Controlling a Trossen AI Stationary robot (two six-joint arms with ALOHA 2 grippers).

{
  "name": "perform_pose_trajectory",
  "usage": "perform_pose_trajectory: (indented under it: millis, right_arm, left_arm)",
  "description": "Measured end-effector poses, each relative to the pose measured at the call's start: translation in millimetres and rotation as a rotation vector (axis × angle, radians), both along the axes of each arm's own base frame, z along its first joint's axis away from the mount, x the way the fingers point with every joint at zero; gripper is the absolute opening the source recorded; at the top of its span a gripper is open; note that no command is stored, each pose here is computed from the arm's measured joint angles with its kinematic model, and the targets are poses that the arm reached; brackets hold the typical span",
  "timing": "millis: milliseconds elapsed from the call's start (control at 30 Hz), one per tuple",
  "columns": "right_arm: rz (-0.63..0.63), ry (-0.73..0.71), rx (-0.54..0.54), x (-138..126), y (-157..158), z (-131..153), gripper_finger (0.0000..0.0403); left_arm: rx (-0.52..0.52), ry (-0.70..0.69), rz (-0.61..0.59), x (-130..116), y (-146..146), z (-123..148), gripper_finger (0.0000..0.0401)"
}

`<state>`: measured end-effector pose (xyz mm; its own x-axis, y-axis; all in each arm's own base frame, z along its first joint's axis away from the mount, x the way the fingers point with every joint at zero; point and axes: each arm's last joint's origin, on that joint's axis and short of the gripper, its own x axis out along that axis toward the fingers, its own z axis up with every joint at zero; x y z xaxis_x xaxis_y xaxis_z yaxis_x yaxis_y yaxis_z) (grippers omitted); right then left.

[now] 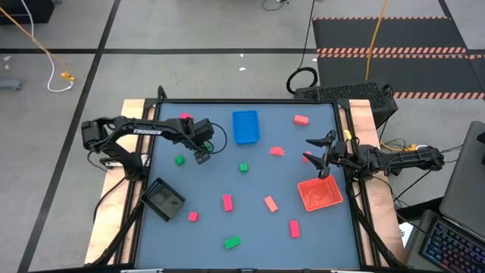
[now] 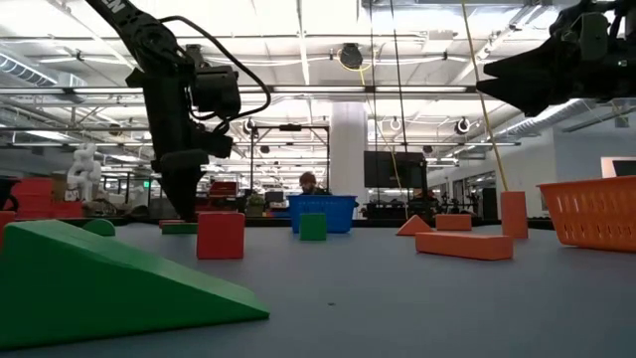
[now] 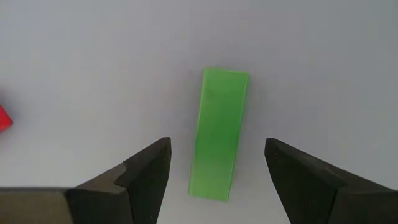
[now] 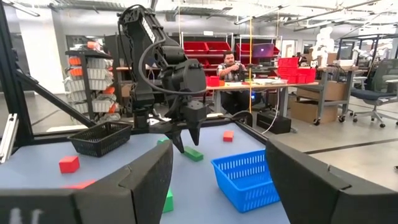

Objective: Sort & place blocks by color
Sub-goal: Put the green block into the blue bin

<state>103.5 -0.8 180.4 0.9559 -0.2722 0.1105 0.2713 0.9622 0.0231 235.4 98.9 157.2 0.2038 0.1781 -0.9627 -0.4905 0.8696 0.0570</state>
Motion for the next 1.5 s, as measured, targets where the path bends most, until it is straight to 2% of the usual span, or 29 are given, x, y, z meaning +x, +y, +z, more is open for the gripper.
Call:
perform_pose_trajectory:
  millis: [467, 633, 867, 1100, 1333, 1500]
  right_arm:
    - [0.002, 0.024, 0.004, 0.3, 0.1, -2.5, 0.0251]
    - [-0.047, 0.014, 0.011, -0.3, -1.3, -1.5, 0.0251]
    - [-0.048, 0.009, 0.034, -0.3, -1.4, -1.6, 0.0251]
    - [-0.046, 0.017, 0.043, -0.2, -1.4, -2.7, 0.0251]
    - [-0.047, 0.019, 0.04, -0.2, -1.3, -2.8, 0.0251]
    - [-0.046, 0.05, 0.056, 0.1, -1.4, -6.4, 0.0251]
  left_arm:
    - [-0.001, -0.014, 0.025, 0.8, 0.3, 0.2, 0.026]
    - [-0.001, -0.016, 0.026, 1.0, 0.3, 0.1, 0.026]
    - [-0.001, -0.017, 0.028, 1.0, 0.3, 0.2, 0.026]
    - [0.059, 0.011, 0.017, 0.1, 1.8, 0.2, 0.026]
    - [0.062, 0.009, 0.015, 0.3, 2.0, 0.3, 0.0259]
    - [0.082, -0.043, 0.019, -0.7, 1.6, -9.0, 0.026]
